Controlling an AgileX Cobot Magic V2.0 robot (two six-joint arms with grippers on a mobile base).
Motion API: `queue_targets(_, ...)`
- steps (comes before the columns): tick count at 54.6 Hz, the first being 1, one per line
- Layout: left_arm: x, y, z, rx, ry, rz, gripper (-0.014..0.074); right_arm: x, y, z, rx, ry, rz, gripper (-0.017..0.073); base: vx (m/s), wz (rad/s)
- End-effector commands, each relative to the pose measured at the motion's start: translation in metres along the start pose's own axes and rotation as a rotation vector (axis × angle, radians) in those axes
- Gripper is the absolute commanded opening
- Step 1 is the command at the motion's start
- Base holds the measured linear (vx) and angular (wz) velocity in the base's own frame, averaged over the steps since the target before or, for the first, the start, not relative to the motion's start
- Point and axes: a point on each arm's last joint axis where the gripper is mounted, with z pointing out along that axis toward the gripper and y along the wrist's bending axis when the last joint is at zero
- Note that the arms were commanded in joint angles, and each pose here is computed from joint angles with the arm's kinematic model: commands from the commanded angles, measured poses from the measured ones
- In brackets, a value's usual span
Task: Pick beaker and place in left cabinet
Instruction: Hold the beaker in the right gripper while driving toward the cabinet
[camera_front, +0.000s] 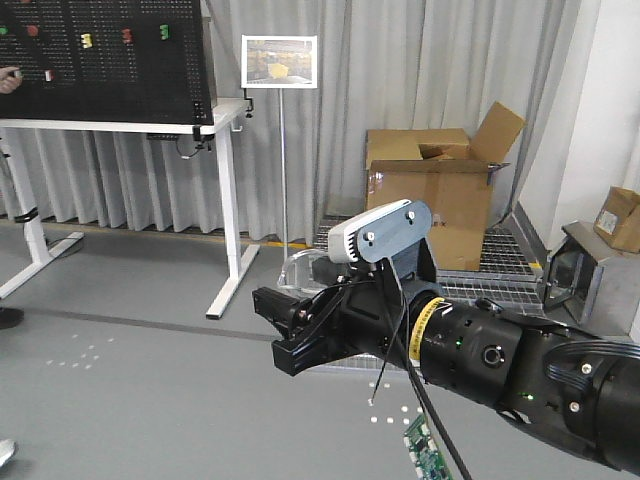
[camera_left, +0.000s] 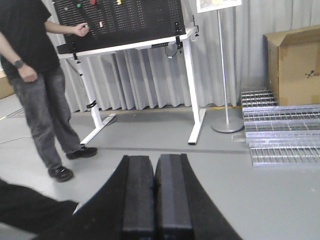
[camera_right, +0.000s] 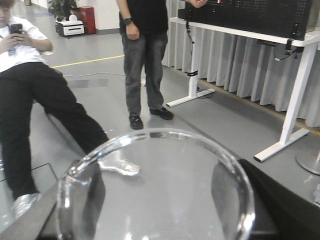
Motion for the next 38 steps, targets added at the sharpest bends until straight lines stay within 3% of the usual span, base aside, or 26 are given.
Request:
queue_targets(1,-0.0139,0.0018,-0.0021,-0.016,-0.108,-0.007,-0.0006,-0.0288,0.0039,-0.0099,-0.031,-0.111,-0.006,0.0201,0.50,-0.09)
queue_targets(38,-0.0139,0.0018,-0.0021,-0.016,-0.108,-0.007,-0.0006,-0.0288,0.0039,-0.0099,-0.031,-0.111,-0.006,0.0201,0.50,-0.27)
